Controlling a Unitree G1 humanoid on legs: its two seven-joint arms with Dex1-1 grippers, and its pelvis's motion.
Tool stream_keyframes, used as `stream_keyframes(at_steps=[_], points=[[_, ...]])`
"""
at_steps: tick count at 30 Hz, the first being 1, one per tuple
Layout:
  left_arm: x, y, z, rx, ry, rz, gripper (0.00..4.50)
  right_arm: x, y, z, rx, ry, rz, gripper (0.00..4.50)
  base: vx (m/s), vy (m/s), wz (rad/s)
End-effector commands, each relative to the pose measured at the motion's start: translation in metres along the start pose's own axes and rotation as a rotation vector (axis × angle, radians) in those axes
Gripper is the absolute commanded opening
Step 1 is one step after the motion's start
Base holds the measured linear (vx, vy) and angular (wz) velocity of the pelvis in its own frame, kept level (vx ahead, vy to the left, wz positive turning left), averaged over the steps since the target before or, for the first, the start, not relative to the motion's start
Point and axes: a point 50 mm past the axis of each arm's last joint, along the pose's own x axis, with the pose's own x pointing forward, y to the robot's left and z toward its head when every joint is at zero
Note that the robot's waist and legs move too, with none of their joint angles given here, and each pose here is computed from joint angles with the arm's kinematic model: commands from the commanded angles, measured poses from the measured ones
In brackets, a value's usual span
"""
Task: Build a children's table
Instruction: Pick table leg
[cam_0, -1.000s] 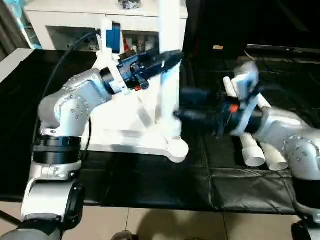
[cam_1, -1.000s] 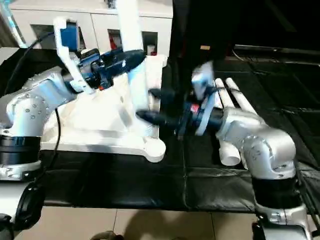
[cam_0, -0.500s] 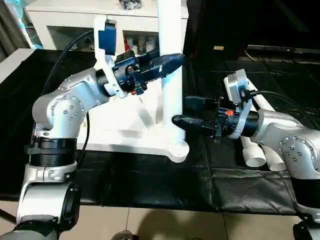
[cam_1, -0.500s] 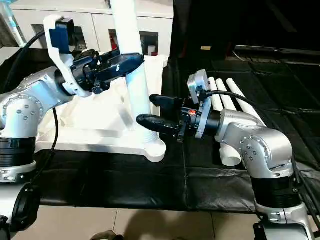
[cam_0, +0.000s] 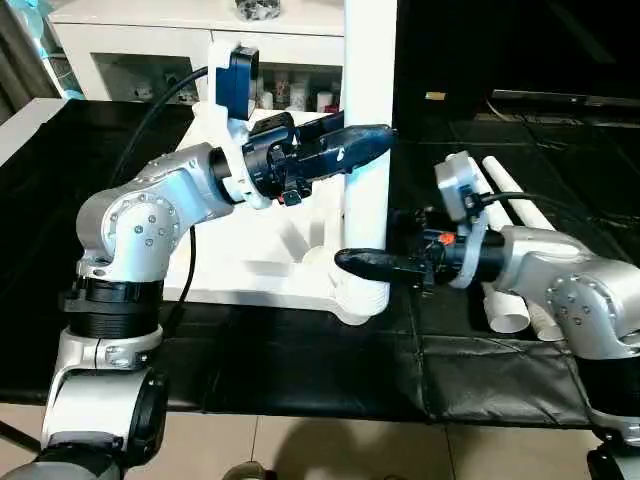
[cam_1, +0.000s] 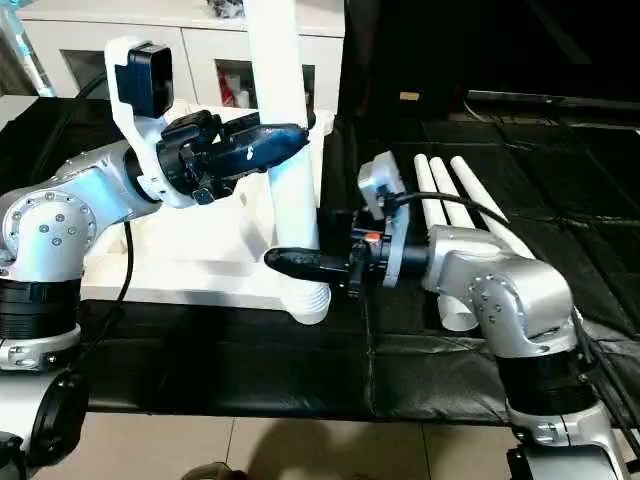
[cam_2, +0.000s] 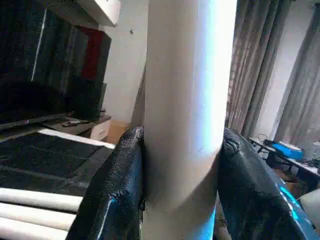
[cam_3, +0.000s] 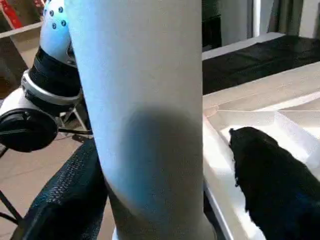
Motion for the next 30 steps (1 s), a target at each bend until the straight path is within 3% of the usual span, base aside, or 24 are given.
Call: stream_keyframes(at_steps=[1, 14, 15, 16, 23, 30], points=[[0.003, -0.005, 0.008, 0.027, -0.009, -0.03, 1.8, 0.0, -0.002, 0.003, -0.012, 0.012, -0.013, 3.39, 0.0, 0.0, 0.0], [0.002, -0.001, 0.009, 0.024, -0.023, 0.013, 1.8, 0.001, -0.003, 0.002, -0.004, -0.001, -0.027, 2.19, 0.0, 0.0, 0.0], [0.003, -0.001, 0.009, 0.021, -0.023, 0.011, 2.36, 0.001, -0.003, 0.003, -0.005, -0.002, -0.027, 2.16, 0.0, 0.0, 0.0], [0.003, -0.001, 0.009, 0.02, -0.022, 0.01, 2.5, 0.001, -0.003, 0.003, -0.005, -0.003, -0.028, 2.11, 0.0, 0.0, 0.0], [0.001, -0.001, 0.011, 0.03, -0.053, 0.043, 2.96, 0.0, -0.003, 0.01, -0.026, -0.053, -0.061, 2.0, 0.0, 0.0, 0.0], [0.01, 0.004, 0.005, 0.086, -0.038, 0.201, 3.37, 0.001, -0.003, 0.015, -0.054, -0.079, -0.094, 1.96, 0.0, 0.0, 0.0]])
